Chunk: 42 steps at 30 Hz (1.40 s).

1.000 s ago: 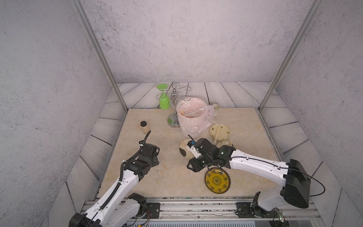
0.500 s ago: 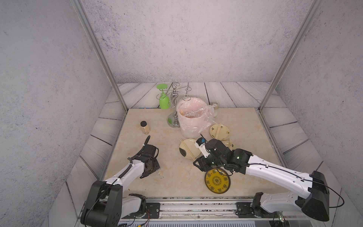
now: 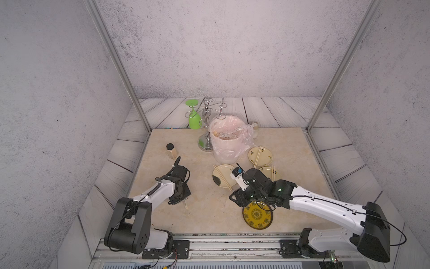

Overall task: Remove the packaging of disposable chopsticks
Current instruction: Pick up the disposable chopsticks from the center of the board.

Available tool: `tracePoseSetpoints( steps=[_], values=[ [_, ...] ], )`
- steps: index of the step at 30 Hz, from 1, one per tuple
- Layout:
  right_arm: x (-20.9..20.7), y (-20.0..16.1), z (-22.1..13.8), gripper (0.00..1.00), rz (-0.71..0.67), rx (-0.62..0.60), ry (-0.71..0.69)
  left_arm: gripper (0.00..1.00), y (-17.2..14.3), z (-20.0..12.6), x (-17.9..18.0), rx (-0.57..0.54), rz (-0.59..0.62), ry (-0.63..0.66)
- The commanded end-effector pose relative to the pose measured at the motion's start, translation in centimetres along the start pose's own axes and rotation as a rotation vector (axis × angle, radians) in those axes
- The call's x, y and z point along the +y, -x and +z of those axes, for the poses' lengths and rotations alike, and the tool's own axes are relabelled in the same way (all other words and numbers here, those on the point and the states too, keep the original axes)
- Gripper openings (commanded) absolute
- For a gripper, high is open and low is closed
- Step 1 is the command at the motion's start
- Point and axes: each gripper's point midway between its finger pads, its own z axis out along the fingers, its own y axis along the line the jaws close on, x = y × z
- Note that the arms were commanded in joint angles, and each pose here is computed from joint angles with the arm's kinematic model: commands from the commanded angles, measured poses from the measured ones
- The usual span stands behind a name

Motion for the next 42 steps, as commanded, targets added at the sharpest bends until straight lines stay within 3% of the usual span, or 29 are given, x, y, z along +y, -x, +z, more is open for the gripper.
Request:
tracePoseSetpoints(
  steps=[1,10,19,24,36,42],
  values=[
    [1.2,0.9,-0.5,0.52,-0.052,-0.024,0.051,0.03,-2.1,0.6,2.8,0.08,-0.005,0.118],
    [1.2,0.9,-0.3,0.52,-0.069,-0.019,0.054,0.0,-1.5,-0.3,2.8,0.016,-0.032,0.096],
    [1.4,2.8,-1.3,0.52,-0.047,-0.065,0.032,0.0,1.7,-5.7,1.1,-0.257,-0.052,-0.102],
    [2.1,4.1,-1.3,0.52,-0.015,-0.098,0.056,0.0,2.6,-9.1,0.8,-0.352,-0.034,-0.157],
    [6.5,7.7,-0.4,0.51,-0.07,-0.095,0.241,0.0,3.3,-19.2,-5.9,-0.497,0.162,-0.594],
    [8.3,10.6,-0.9,0.5,-0.027,-0.232,0.364,0.0,2.6,-23.1,-8.3,-0.556,0.242,-0.793]
  ],
)
